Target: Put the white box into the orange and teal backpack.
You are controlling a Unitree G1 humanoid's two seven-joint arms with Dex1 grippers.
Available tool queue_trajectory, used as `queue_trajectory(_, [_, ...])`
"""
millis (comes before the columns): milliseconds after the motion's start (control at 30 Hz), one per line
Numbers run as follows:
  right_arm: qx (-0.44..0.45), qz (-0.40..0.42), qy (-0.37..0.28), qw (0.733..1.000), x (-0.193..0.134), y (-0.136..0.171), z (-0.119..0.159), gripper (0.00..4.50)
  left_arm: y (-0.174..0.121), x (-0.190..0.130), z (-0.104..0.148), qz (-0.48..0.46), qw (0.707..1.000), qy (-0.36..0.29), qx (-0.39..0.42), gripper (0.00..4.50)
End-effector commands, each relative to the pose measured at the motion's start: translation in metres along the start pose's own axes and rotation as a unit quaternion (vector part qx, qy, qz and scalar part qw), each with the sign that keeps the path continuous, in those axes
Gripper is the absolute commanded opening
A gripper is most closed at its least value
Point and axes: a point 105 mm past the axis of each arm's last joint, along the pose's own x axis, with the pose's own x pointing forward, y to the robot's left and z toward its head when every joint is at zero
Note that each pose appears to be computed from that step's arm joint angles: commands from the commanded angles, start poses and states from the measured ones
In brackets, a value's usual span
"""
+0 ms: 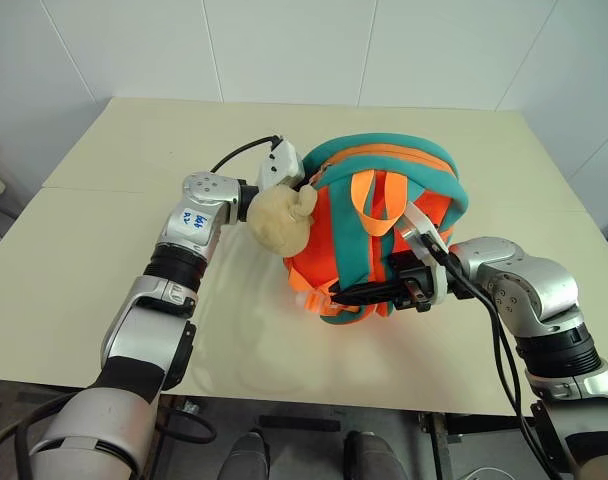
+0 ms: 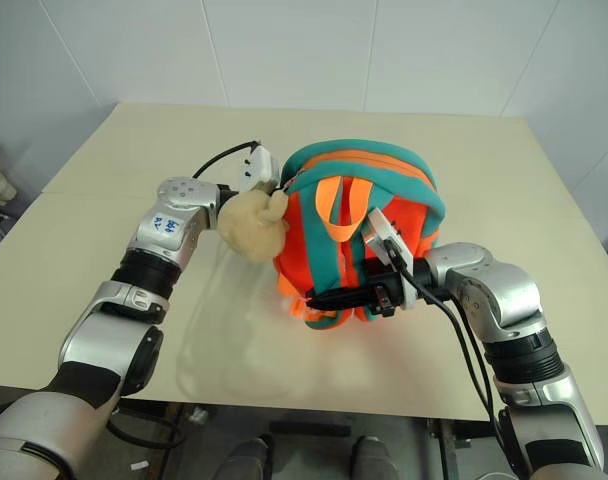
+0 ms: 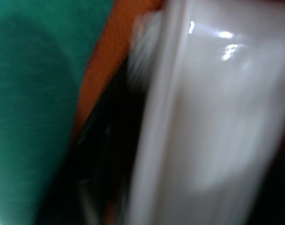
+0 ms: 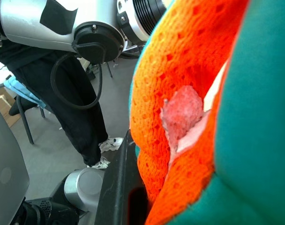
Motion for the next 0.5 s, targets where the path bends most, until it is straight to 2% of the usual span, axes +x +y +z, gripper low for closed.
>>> queue_trajectory(33, [-0.019, 0.017, -0.007, 1.0, 0.004, 0.009, 0.005, 0.27, 0.008, -0.023, 0.02, 0.028, 0.999, -0.034, 0.022, 4.23])
queue_trajectory(67, [-0.019, 0.015, -0.007, 1.0, 0.004, 0.008, 0.005, 0.27, 0.006, -0.033, 0.024, 0.022, 0.998, -0.045, 0.033, 4.44])
queue_trajectory(333, [-0.019, -0.003, -0.007, 1.0, 0.0, 0.003, 0.002, 0.27, -0.009, -0.107, 0.023, 0.032, 0.996, -0.029, 0.078, 4.44])
queue_trajectory(500, [-0.018, -0.01, -0.003, 1.0, -0.003, 0.0, -0.001, 0.27, -0.022, -0.134, 0.021, 0.045, 0.996, -0.008, 0.077, 4.44])
